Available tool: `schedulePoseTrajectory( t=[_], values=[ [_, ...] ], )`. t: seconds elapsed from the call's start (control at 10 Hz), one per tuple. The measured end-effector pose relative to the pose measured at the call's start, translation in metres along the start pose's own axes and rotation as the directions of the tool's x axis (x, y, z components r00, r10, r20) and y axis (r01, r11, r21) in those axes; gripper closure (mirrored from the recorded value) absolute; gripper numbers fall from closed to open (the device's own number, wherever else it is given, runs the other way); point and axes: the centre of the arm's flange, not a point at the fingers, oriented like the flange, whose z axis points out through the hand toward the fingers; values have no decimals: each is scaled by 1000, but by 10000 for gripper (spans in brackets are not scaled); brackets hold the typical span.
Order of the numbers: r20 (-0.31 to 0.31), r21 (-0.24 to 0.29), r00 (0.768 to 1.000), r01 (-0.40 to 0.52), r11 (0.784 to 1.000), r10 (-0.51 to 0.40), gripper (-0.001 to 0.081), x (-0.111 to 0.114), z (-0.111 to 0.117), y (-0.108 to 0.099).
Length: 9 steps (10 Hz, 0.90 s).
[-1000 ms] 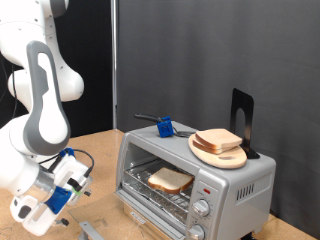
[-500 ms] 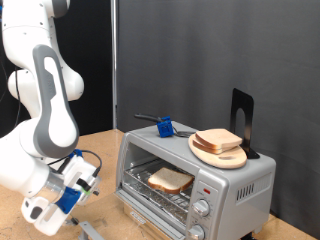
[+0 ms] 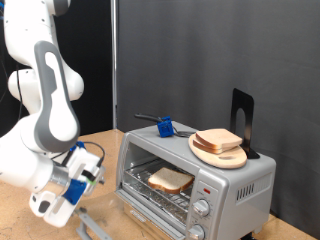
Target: Make a piece of toast with the oven
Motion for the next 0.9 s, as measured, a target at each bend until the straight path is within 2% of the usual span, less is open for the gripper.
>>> schedulePoseTrajectory(
  t=[0.2, 0.4, 0.6, 0.9],
  values=[
    [72, 55, 997, -24, 998, 20, 126, -17, -15, -15],
    [108, 75, 994, -39, 996, 31, 126, -32, -27, -29],
    [111, 95, 993, -39, 995, 28, 126, -50, -34, -47],
    [101, 115, 995, -16, 993, 4, 126, -76, -25, -72]
  ],
)
